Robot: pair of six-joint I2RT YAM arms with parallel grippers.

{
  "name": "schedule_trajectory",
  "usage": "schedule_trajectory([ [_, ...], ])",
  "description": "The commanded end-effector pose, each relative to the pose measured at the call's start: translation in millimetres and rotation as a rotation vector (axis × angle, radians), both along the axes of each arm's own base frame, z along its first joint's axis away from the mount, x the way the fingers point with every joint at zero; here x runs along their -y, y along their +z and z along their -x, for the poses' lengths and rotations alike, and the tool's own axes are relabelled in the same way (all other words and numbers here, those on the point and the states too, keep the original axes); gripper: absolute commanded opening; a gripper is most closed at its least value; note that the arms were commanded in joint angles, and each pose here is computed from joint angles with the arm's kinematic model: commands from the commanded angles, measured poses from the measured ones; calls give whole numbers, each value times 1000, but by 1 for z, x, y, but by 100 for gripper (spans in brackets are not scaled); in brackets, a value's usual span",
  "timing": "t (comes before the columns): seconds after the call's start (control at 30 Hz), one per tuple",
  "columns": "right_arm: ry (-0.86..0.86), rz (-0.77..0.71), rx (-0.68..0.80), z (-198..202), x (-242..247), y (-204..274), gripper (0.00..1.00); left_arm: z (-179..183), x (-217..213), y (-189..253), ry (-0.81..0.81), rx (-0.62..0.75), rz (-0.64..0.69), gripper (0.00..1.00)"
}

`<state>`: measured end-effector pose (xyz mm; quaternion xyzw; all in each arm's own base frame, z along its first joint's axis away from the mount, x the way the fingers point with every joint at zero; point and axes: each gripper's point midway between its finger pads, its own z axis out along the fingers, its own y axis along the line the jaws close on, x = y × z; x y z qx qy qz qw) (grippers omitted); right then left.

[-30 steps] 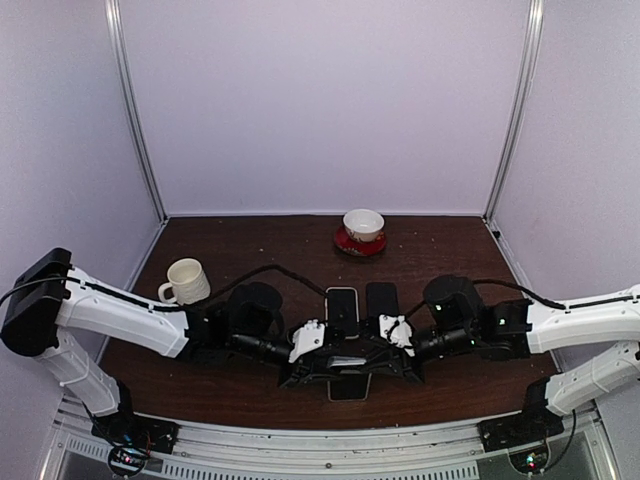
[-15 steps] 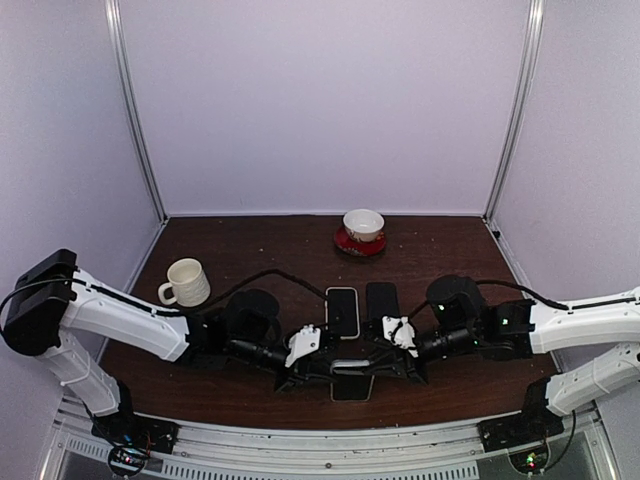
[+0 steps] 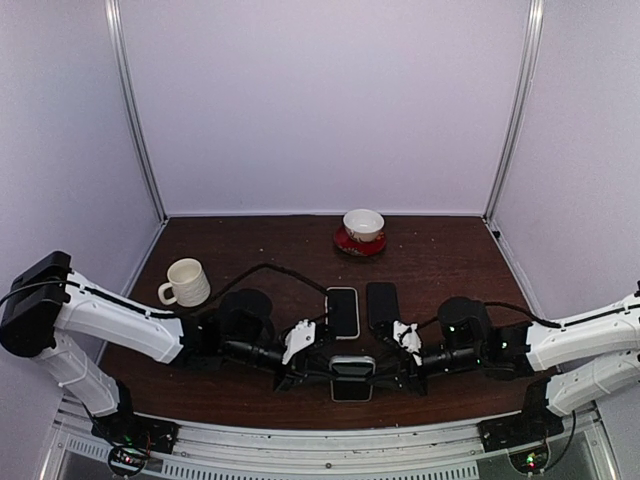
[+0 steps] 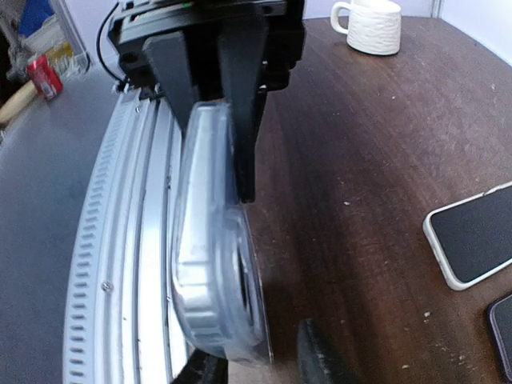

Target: Put the phone into the phone case

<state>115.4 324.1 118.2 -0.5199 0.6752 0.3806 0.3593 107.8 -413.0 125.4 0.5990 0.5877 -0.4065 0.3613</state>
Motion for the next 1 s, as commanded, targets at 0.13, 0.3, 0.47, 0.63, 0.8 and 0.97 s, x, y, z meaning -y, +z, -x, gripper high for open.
schedule_trajectory([
  [0.13, 19, -158, -9, -2, -20, 37, 8, 10, 9, 59, -57, -21, 207, 0],
  [0.3, 103, -152, -36, 13, -20, 46, 6, 14, 9, 76, -71, -33, 242, 31],
  [0.47, 91, -159, -25, 12, -17, 54, 5, 15, 11, 80, -83, -42, 253, 15],
  [0.63, 62, -149, -20, 7, -16, 60, 4, 19, 15, 74, -108, -86, 215, 0],
  [0.8, -102, -80, -180, -9, -14, 59, 1, -10, 5, 88, 87, -31, 182, 57],
  [0.97, -385, -47, -538, -30, -19, 54, 0, -73, -52, 96, 509, 50, -123, 87],
])
